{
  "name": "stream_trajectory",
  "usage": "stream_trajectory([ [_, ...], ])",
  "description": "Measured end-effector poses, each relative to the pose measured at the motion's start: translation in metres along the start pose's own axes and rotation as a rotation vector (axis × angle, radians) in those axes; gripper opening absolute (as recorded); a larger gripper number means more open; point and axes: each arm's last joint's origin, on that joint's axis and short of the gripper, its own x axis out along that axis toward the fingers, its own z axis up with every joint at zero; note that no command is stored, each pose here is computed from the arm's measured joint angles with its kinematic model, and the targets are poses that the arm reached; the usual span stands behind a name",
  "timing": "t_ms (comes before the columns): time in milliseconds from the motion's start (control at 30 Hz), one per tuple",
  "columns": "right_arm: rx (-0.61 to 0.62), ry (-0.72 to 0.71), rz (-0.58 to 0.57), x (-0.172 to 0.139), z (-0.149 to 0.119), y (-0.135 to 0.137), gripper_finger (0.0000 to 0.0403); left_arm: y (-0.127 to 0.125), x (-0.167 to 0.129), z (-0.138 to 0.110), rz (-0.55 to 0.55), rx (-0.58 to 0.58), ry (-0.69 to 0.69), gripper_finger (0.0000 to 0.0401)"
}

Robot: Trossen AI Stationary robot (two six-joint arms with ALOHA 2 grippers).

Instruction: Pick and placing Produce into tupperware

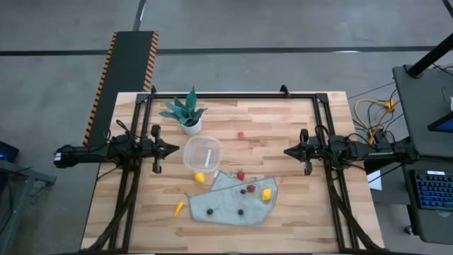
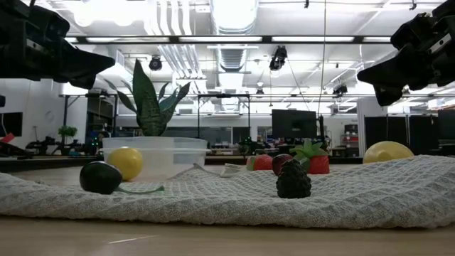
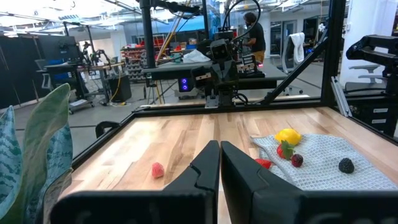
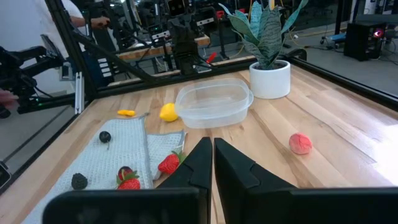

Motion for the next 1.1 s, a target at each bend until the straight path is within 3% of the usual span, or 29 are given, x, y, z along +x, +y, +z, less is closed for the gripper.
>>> stream_trajectory([
  [967, 0.001, -0.018, 0.004, 0.0, 0.0016, 0.0003, 0.0009, 0.0001, 0.0, 0.0014, 0.0, -0.005, -0.014, 0.0],
  [1100, -0.059, -0.023, -0.002, 0.0, 0.0021, 0.0002, 0.0009, 0.0002, 0.0, 0.0013, 0.005, 0.014, -0.013, 0.0],
])
